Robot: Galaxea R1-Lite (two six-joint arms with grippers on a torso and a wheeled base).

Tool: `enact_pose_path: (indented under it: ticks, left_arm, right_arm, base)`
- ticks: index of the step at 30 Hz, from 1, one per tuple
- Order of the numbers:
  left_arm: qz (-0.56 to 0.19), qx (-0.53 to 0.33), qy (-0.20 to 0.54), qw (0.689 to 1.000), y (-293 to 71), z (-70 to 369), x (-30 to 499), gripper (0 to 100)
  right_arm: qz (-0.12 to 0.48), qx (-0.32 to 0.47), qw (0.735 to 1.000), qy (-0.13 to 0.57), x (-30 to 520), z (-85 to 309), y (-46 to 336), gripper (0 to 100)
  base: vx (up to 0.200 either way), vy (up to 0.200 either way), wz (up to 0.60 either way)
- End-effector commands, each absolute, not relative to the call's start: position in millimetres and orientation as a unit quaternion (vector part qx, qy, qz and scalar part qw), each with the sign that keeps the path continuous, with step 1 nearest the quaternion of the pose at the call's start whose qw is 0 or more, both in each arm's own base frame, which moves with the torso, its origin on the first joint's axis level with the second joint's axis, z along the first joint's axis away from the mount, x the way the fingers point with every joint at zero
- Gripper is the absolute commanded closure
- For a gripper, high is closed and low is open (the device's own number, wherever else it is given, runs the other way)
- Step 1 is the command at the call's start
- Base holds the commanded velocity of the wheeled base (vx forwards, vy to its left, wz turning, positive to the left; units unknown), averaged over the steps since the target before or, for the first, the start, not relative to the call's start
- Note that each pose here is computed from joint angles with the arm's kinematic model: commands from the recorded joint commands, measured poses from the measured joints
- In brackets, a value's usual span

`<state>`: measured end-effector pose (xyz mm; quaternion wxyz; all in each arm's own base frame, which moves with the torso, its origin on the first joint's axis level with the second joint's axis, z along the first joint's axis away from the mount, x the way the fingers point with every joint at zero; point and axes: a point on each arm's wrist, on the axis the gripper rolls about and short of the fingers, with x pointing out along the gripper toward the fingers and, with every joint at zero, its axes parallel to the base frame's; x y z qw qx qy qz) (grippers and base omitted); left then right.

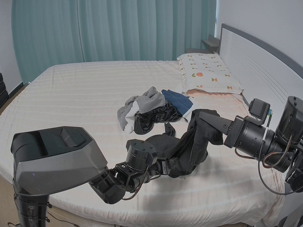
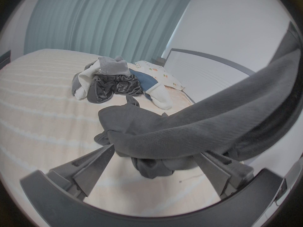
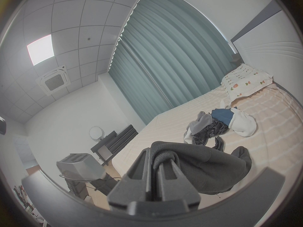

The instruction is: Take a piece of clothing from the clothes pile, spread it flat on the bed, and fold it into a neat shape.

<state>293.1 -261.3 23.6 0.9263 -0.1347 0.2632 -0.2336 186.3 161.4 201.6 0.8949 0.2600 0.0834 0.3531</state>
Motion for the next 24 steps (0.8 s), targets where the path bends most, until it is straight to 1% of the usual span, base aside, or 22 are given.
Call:
enact_pose_path:
  ticks: [1, 7, 10, 17, 24]
  left_arm:
    - [-0.218, -0.155, 0.251, 0.930, -269.1, 16.8, 307.7, 0]
    - [-0.191, -0.178, 0.238, 0.936, -261.4, 19.2, 321.9, 0]
    - [-0.166, -0.191, 0.237, 0.938, -250.5, 16.4, 334.0, 0]
    - [-0.139, -0.188, 0.251, 0.939, -242.1, -11.7, 358.9, 0]
    - [-0.137, -0.183, 0.258, 0.939, -249.2, -27.7, 368.1, 0]
  right_arm:
    - [0.361, 0.268, 0.891, 0.059, 177.5, 214.7, 154.5, 100]
    - [0.368, 0.275, 0.887, 0.037, 169.1, 226.0, 147.7, 100]
    - [0.369, 0.280, 0.886, 0.028, 166.9, 230.0, 144.9, 100]
    - [0.370, 0.286, 0.884, 0.020, 167.1, 235.1, 143.9, 100]
    - [0.367, 0.284, 0.886, 0.029, 168.7, 230.2, 144.3, 100]
  base:
    - [0.000, 0.000, 0.00]
    - [0.000, 0.000, 0.00]
    - [0.000, 0.000, 0.00]
    - [0.000, 0.000, 0.00]
    - [0.000, 0.000, 0.00]
